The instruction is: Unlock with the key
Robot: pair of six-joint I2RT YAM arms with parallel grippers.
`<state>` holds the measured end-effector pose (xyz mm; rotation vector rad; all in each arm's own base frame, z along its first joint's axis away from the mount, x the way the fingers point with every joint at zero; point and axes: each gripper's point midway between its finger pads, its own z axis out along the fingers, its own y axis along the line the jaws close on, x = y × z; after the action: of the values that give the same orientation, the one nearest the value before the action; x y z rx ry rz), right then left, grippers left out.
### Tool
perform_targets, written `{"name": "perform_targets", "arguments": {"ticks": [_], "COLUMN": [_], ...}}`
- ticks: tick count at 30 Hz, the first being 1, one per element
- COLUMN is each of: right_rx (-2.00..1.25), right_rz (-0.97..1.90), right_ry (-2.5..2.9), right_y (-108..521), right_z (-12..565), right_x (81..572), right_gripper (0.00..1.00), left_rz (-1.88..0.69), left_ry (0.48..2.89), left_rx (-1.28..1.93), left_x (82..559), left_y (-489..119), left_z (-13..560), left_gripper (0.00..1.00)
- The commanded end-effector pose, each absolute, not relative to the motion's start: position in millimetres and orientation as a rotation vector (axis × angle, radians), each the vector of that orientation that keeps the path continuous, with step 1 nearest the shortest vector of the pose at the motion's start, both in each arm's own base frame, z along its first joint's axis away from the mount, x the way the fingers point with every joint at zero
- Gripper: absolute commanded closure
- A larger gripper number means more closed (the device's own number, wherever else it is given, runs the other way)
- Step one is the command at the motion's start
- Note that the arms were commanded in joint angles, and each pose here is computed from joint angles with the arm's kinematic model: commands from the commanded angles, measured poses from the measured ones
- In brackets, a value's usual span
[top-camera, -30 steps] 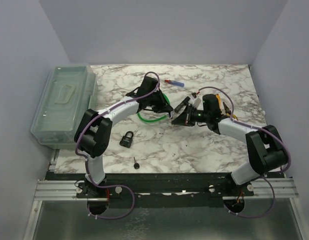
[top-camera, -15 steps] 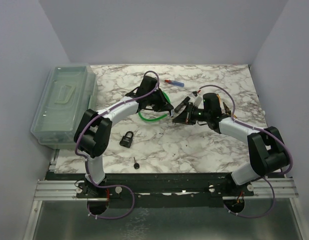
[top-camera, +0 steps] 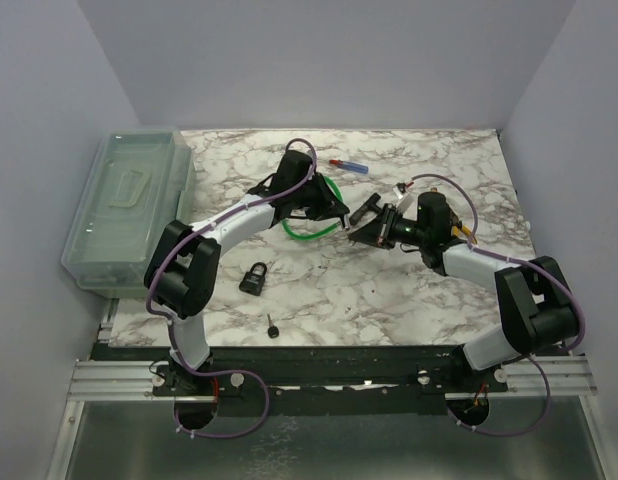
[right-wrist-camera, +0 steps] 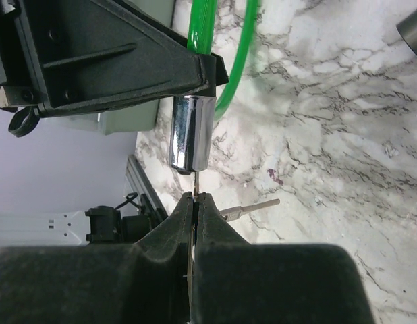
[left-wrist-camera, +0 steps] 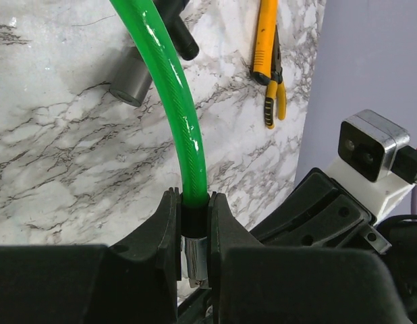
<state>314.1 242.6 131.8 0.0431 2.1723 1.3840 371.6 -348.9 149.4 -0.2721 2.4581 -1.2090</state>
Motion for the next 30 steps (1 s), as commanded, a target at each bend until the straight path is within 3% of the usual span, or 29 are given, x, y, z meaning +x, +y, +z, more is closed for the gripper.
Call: {"name": "perform_targets", "arguments": {"ticks": [1, 11, 30], "right_rx": [0.036, 0.043, -0.01], "right_rz": [1.391, 1.445, 1.102], "right_ry": [1.934, 1.873, 1.88], "right_y": [234, 237, 234], "right_z": [170, 178, 159], "right_x": [343, 344, 363], "right_gripper": [1.0, 1.0, 1.0], "left_rz": [-1.325, -1.379, -1.46], "left_ry": [2.52, 2.507, 2.537], "left_rx": [-0.176, -0.208, -0.285], "left_x": [335, 335, 334], "left_y": [-356, -355, -354], "left_z": [165, 168, 166], "left_gripper": [1.0, 1.0, 1.0]}}
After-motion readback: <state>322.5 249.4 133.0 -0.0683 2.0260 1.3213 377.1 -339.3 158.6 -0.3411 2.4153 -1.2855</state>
